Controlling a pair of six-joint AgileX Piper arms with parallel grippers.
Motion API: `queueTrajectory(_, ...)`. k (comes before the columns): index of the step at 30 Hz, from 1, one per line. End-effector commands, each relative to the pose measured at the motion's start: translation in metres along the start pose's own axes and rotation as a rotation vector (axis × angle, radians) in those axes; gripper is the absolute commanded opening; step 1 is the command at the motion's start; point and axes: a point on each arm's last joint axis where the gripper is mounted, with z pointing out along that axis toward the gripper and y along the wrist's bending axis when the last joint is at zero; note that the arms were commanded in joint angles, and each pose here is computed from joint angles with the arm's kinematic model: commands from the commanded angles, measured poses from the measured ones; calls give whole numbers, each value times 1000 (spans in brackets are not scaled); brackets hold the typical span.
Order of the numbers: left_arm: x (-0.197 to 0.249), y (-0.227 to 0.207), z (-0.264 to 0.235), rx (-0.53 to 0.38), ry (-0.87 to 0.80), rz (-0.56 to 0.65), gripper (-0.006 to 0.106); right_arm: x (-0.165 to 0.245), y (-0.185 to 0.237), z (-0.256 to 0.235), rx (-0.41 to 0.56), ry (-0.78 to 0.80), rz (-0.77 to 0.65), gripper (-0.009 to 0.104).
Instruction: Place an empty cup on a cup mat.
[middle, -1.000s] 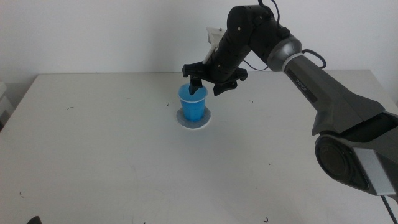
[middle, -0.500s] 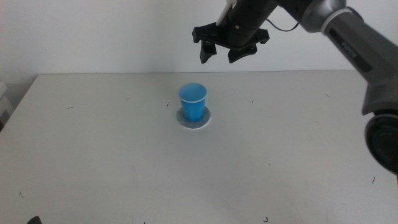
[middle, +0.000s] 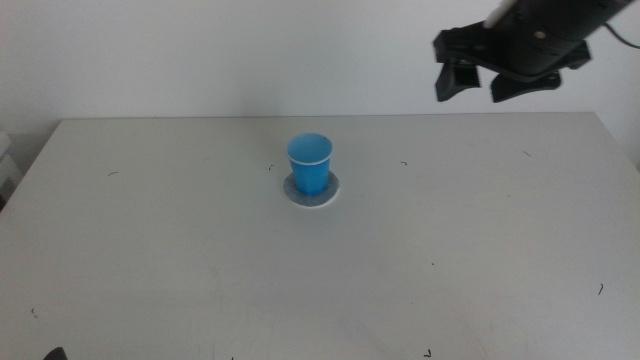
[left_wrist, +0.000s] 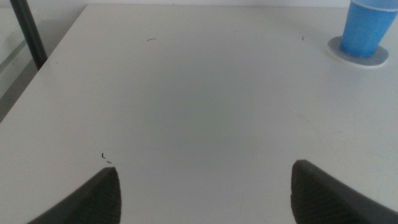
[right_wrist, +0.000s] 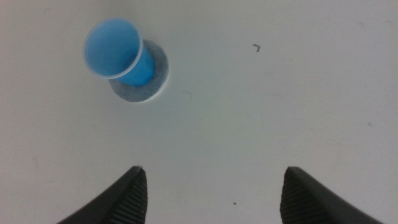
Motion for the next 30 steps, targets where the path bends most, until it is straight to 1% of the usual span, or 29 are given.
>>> queueTrajectory(1, -8, -1, -1, 10, -78, -11, 105, 9, -14, -49, -13, -205, 8, 55)
queueTrajectory(5, -8, -1, -1, 10, -78, -11, 105, 40, -43, -77, 32, -322, 4, 59)
queueTrajectory(10, -8, -1, -1, 10, -78, -11, 105, 86, -72, -103, 123, -444, -51, 73)
queueTrajectory(15, -8, -1, -1, 10, -78, -11, 105, 122, -83, -116, 195, -526, -136, 85)
queueTrajectory(17, -8, -1, -1, 10, -78, -11, 105, 139, -84, -118, 209, -569, -163, 86)
queueTrajectory(24, -8, -1, -1, 10, -78, -11, 105, 199, -87, -120, 212, -766, -170, 86)
queueTrajectory(27, -8, -1, -1, 10, -78, -11, 105, 223, -89, -116, 205, -802, -157, 88)
queueTrajectory(30, -8, -1, -1, 10, -78, -11, 105, 245, -91, -107, 205, -805, -156, 90)
